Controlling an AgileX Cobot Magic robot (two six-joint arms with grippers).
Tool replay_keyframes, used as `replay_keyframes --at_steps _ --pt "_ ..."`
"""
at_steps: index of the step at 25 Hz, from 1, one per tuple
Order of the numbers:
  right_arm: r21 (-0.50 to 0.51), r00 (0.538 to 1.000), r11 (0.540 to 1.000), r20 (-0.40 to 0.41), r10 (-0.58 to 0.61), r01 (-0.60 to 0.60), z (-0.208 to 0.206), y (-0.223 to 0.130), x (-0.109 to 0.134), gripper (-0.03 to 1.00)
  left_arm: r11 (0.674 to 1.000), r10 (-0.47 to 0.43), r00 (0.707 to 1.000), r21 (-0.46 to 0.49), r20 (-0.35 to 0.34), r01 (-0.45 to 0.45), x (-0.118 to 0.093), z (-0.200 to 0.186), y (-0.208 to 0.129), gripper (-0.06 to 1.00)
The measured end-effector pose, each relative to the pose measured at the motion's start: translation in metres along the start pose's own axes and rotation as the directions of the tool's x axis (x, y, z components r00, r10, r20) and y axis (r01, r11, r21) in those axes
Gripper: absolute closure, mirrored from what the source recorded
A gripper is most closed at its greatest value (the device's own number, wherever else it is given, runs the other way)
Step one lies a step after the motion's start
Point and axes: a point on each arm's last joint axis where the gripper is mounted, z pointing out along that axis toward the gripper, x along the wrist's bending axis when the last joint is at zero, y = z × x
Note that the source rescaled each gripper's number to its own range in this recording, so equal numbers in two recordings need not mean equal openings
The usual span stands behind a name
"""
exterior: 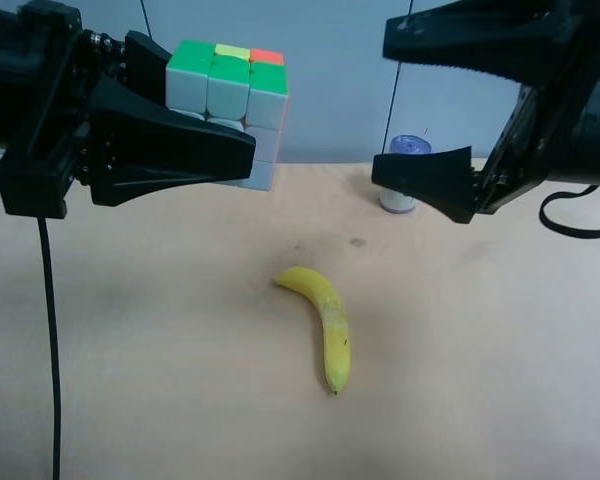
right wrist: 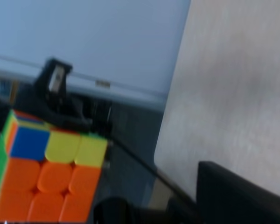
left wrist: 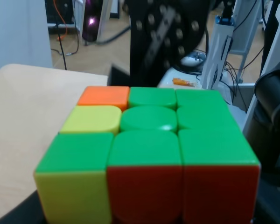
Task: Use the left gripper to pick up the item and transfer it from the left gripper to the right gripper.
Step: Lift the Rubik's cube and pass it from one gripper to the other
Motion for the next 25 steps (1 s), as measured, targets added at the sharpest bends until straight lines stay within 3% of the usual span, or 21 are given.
replay_keyframes --at_steps 7,16,25 --pt "0.096 1.000 0.995 -0.029 0.006 -0.004 0.017 -0.013 0.001 -0.03 1.000 0.002 1.000 0.001 -0.003 -0.002 0.000 0.000 0.000 0.94" --pt "0.098 0.999 0.995 -0.034 0.003 0.001 0.017 -0.012 0.002 -0.03 1.000 0.003 1.000 0.001 -0.003 -0.003 0.000 0.000 0.000 0.94" --pt "0.065 0.991 0.992 -0.085 -0.102 0.107 0.021 0.012 0.027 -0.03 1.000 0.000 1.000 -0.003 -0.003 0.000 0.000 0.000 0.000 0.94"
